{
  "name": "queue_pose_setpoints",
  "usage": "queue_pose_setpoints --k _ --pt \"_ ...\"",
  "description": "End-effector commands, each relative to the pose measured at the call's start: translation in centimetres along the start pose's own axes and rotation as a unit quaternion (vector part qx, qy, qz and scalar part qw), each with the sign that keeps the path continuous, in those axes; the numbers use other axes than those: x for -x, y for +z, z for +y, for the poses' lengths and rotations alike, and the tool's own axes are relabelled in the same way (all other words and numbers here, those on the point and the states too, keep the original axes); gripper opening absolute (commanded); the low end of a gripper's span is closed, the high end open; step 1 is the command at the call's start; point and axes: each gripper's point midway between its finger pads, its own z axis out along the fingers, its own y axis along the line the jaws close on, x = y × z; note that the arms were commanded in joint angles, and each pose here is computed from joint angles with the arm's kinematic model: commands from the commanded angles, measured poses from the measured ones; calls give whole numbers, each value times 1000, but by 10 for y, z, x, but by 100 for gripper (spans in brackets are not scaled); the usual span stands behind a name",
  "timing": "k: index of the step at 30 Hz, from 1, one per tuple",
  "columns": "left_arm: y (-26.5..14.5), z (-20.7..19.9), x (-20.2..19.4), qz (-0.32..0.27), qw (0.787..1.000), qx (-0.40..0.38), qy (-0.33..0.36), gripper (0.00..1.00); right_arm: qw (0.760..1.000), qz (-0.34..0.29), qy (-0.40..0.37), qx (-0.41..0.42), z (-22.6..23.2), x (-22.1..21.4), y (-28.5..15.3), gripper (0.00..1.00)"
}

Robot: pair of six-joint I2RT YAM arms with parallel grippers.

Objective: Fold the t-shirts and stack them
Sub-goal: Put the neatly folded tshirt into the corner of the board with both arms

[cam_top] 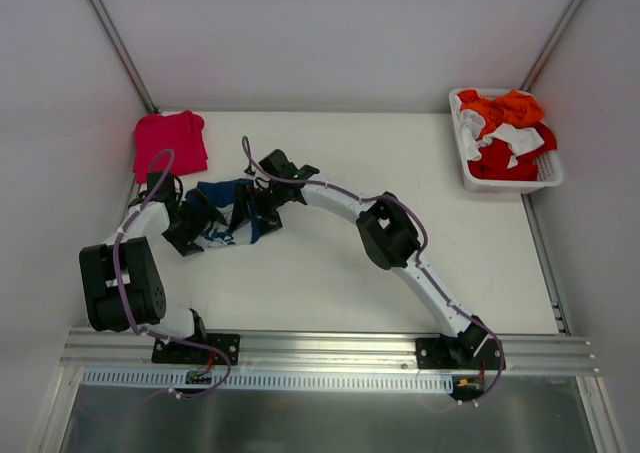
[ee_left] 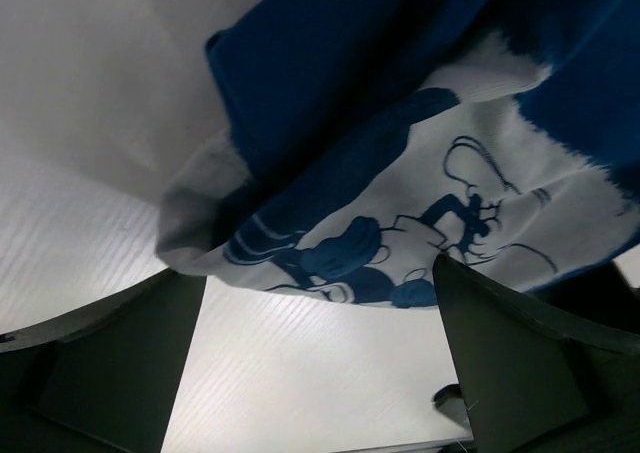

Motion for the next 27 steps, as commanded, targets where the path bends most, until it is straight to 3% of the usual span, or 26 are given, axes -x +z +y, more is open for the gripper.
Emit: queue_pose_setpoints --k 1,4,9,13,16,17,18,23,27 --pt "-3 -22 13 -13 999 -52 -10 99 1000 4 -8 8 7 -2 1 99" --pt "-6 -26 18 -28 998 -60 -5 99 1000 1 -11 1 6 -3 -1 99" --pt "-11 -26 19 -40 997 -63 7 99 1000 8 -13 -6 1 -7 -3 62" --pt "-12 -21 18 -46 997 -55 5 99 1000 17 -14 -14 -4 -13 -5 55" --pt "-19 -24 17 -55 996 -64 5 99 1000 18 -13 -16 -5 -15 -7 67" --pt "-27 -29 19 -67 995 -76 9 99 1000 18 -15 -15 -4 -15 -8 82" --pt "-32 -33 22 -75 994 -83 12 99 1000 19 -12 -16 -7 -16 -10 88" --pt "-64 -64 47 -116 985 -123 46 97 998 2 -33 -44 -14 -6 -33 94" --pt "-74 -59 66 -134 987 -79 29 95 994 -53 -32 -88 -12 30 -87 94"
